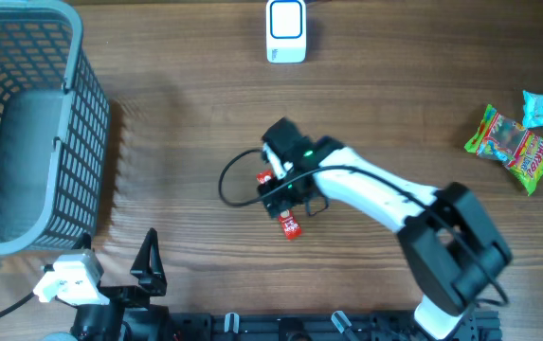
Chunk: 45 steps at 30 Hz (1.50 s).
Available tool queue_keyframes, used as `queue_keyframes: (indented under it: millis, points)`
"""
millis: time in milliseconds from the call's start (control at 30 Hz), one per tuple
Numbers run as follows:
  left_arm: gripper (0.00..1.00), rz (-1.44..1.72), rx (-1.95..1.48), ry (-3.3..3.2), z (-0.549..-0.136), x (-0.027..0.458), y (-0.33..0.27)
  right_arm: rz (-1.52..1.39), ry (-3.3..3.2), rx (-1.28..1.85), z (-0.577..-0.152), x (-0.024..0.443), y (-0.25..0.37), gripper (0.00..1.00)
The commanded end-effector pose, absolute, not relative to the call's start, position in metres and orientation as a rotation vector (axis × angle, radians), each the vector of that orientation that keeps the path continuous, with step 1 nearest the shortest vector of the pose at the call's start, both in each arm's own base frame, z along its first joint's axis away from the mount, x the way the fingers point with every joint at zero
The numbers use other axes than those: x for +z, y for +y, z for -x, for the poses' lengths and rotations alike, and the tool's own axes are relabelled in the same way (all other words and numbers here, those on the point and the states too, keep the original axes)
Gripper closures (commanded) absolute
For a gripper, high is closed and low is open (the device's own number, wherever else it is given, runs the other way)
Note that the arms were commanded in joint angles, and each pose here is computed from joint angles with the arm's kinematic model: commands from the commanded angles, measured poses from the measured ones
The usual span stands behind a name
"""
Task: Scan the item barcode
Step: 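Grasp the red Nescafe stick with the right gripper, then hold the Nescafe stick at the scanner with the right gripper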
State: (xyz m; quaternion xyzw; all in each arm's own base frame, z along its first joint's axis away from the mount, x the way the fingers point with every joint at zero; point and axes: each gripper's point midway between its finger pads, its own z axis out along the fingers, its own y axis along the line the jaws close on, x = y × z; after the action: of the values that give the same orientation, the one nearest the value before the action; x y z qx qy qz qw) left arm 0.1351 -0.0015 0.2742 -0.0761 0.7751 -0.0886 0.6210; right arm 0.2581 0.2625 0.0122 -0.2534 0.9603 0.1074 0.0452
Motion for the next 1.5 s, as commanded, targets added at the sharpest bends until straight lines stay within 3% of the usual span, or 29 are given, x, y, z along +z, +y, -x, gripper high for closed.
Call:
queue_keyframes:
  millis: [0, 67, 133, 200, 233, 333, 400, 500, 633, 733, 800, 1000, 1200, 1267, 1300, 1400, 1467]
  points:
    - [0.00, 0.155, -0.209, 1.781, -0.135, 0.274, -0.004, 0.881, 2.925, 0.100, -0.247, -0.016, 0.260, 0.12]
    - [0.00, 0.155, -0.210, 1.781, -0.135, 0.274, -0.004, 0.861, 2.915, -0.016, -0.250, -0.023, 0.253, 0.18]
    - [0.00, 0.155, -0.209, 1.781, -0.135, 0.274, -0.004, 0.839, 2.927, -0.085, -0.251, -0.034, 0.247, 0.45]
    - [0.00, 0.155, -0.209, 1.781, -0.135, 0.274, -0.004, 0.842, 2.958, -0.097, -0.248, -0.046, 0.244, 0.83]
    - [0.00, 0.155, -0.209, 1.781, -0.135, 0.274, -0.004, 0.853, 2.989, -0.080, -0.242, -0.051, 0.244, 0.96]
    - [0.00, 0.155, -0.210, 1.781, -0.135, 0.274, -0.004, 0.878, 3.100, 0.124, -0.216, -0.045, 0.258, 0.96]
    - [0.00, 0.155, -0.209, 1.781, -0.135, 0.274, -0.004, 0.824, 3.228, 0.401, -0.195, -0.017, 0.280, 0.96]
    - [0.00, 0.155, -0.209, 1.781, -0.135, 0.274, -0.004, 0.714, 3.374, 1.026, -0.170, 0.062, 0.318, 0.96]
    - [0.00, 0.155, -0.209, 1.781, -0.135, 0.274, -0.004, 0.506, 3.280, 1.736, -0.177, 0.146, 0.350, 0.96]
    - [0.00, 0.155, -0.209, 1.781, -0.135, 0.274, -0.004, -0.099, 3.425, 1.969, -0.188, 0.174, 0.353, 0.96]
    - [0.00, 0.155, -0.209, 1.781, -0.135, 0.274, -0.004, -0.644, 3.526, 1.913, -0.205, 0.177, 0.352, 0.96]
    - [0.00, 0.155, -0.209, 1.781, -0.135, 0.274, -0.004, -1.042, 3.547, 1.828, -0.219, 0.177, 0.354, 0.96]
    - [0.00, 0.155, -0.209, 1.781, -0.135, 0.274, -0.004, -0.920, 3.523, 1.785, -0.222, 0.169, 0.353, 0.96]
    - [0.00, 0.155, -0.210, 1.781, -0.135, 0.274, -0.004, -0.816, 3.501, 1.491, -0.231, 0.138, 0.343, 0.96]
    - [0.00, 0.155, -0.209, 1.781, -0.135, 0.274, -0.004, -0.881, 3.463, 1.180, -0.244, 0.111, 0.330, 0.96]
    - [0.00, 0.155, -0.209, 1.781, -0.135, 0.274, -0.004, -0.490, 3.227, 0.877, -0.295, 0.077, 0.312, 0.96]
    - [0.00, 0.155, -0.209, 1.781, -0.135, 0.274, -0.004, -0.468, 3.073, 0.619, -0.330, 0.064, 0.290, 0.96]
